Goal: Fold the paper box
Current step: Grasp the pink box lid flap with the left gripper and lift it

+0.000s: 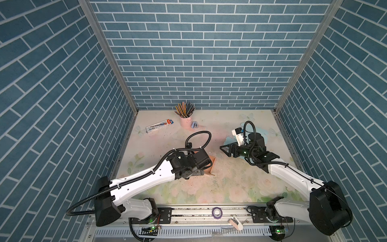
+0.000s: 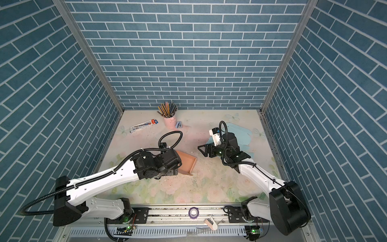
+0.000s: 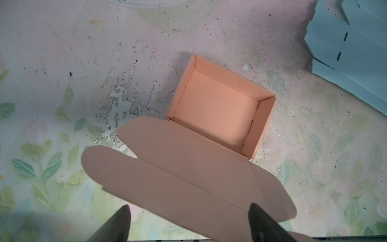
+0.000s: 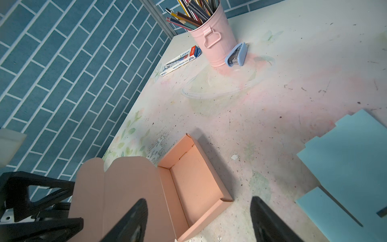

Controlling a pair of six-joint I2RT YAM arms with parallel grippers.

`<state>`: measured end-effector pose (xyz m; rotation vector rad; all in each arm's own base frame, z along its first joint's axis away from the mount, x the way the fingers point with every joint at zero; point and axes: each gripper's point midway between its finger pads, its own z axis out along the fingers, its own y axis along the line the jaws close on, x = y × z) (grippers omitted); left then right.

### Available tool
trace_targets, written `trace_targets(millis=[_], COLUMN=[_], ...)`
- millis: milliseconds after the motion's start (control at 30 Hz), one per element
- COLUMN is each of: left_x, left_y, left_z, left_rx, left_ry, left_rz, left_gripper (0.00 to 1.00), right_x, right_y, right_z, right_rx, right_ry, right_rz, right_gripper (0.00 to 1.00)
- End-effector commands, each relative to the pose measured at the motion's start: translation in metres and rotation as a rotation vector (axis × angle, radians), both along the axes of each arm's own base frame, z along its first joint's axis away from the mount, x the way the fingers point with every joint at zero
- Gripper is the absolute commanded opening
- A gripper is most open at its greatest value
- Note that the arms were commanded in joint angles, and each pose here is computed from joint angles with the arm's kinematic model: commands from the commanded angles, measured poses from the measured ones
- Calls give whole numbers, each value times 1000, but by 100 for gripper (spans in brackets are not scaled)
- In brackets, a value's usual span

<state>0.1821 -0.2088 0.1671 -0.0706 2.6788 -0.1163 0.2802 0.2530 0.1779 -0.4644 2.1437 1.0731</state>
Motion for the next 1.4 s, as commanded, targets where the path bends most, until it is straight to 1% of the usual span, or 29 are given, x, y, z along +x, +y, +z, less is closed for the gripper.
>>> trace_targets(millis=[0,200,333,400,533,667,800,900,1033,1167,1267,1367], left_x=[4,5,6,6,7,8,11,14,19,31,41,45], left_y=[2,2,2,3,5,9,10,10,10,10,3,-9], left_z=[-1,-4,-6,-6,-4,-1,3,8,8,18,30,35], left_rx=[-24,-12,-14,-21,-27,-29,-44,-56,-31,-4,11,36], left_ry=[-35,-39,-42,-48,-59,-68,-79,-81,-64,-41,-12,16], left_rz=[54,56,63,69,80,84,79,75,8,-94,-242,-422], left_gripper=[83,67,49,44,34,23,14,9,1,0,0,0], right_x=[-1,-8,-10,-11,-12,-16,-19,-24,-37,-53,-62,-64], right_y=[3,4,2,0,-2,-1,2,5,8,9,13,22], right_z=[16,12,10,9,7,8,13,22,43,62,66,64], right_rx=[-21,-47,-55,-68,-96,-98,-70,-24,57,139,170,185], right_ry=[-72,-90,-94,-96,-107,-128,-156,-206,-334,-511,-613,-659], right_rz=[20,31,27,22,22,39,58,84,136,197,252,320], right_gripper=[78,77,77,77,76,76,75,75,75,75,75,75])
